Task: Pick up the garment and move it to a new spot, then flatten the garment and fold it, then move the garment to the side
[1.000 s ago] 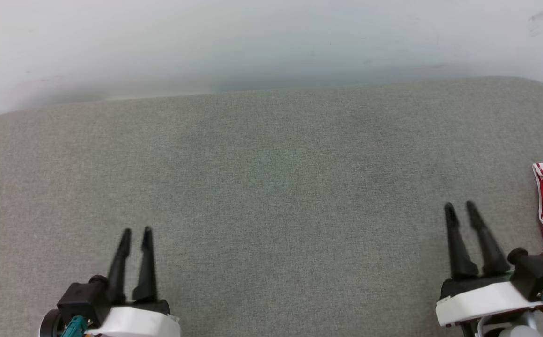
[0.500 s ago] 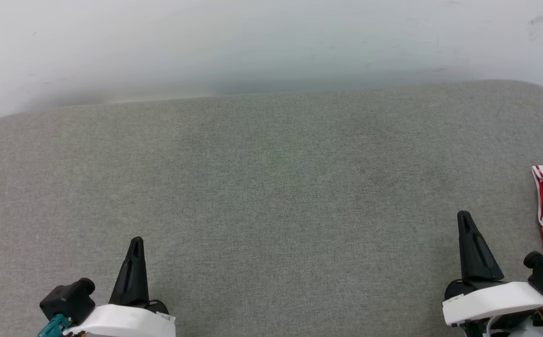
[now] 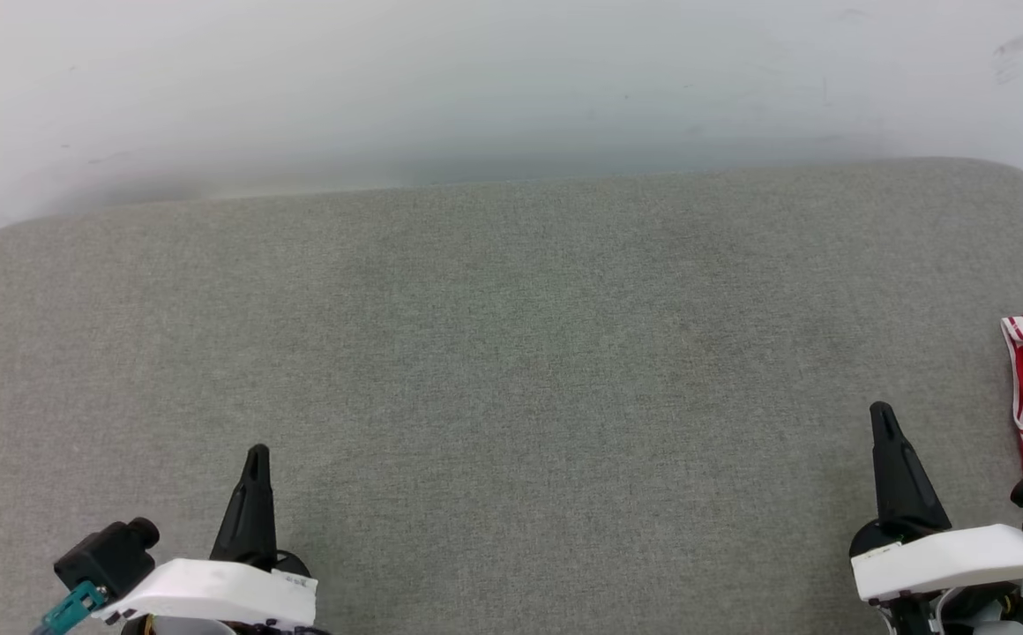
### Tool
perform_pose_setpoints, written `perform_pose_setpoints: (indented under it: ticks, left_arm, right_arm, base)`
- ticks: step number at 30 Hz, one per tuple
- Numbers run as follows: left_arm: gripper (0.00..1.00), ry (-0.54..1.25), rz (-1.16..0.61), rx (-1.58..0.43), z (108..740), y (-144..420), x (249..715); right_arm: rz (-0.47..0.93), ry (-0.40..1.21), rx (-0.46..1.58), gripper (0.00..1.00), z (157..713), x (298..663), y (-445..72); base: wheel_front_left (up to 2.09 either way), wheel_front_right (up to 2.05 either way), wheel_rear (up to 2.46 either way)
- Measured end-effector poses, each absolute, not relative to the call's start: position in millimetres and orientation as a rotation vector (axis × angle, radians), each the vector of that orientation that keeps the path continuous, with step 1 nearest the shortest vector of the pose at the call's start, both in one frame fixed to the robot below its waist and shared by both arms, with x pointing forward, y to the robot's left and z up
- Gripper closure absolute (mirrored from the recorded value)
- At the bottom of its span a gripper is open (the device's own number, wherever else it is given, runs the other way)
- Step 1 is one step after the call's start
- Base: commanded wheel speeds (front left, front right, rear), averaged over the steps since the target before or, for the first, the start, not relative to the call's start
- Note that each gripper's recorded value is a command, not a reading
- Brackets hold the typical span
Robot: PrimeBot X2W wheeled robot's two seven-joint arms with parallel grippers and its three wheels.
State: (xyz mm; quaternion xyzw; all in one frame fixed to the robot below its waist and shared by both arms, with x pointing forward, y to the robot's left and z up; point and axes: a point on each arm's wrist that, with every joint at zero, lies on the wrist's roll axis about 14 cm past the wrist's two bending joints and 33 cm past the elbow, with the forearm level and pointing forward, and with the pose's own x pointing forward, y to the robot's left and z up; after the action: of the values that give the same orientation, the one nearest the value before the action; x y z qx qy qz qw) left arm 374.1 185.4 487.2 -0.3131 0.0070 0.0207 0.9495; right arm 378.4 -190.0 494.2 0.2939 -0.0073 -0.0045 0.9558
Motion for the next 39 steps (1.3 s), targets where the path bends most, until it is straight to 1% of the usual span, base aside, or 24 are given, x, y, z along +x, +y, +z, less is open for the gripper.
perform_pose_setpoints:
  ticks: [39]
  left_arm:
    - [1.00, 0.045, 0.058, -1.113, 487.7, 193.7, 382.2]
  right_arm:
    - [-0.050, 0.019, 1.094, 1.00, 491.4, 382.7, -198.5]
  base:
    - [0.00, 0.00, 0.00]
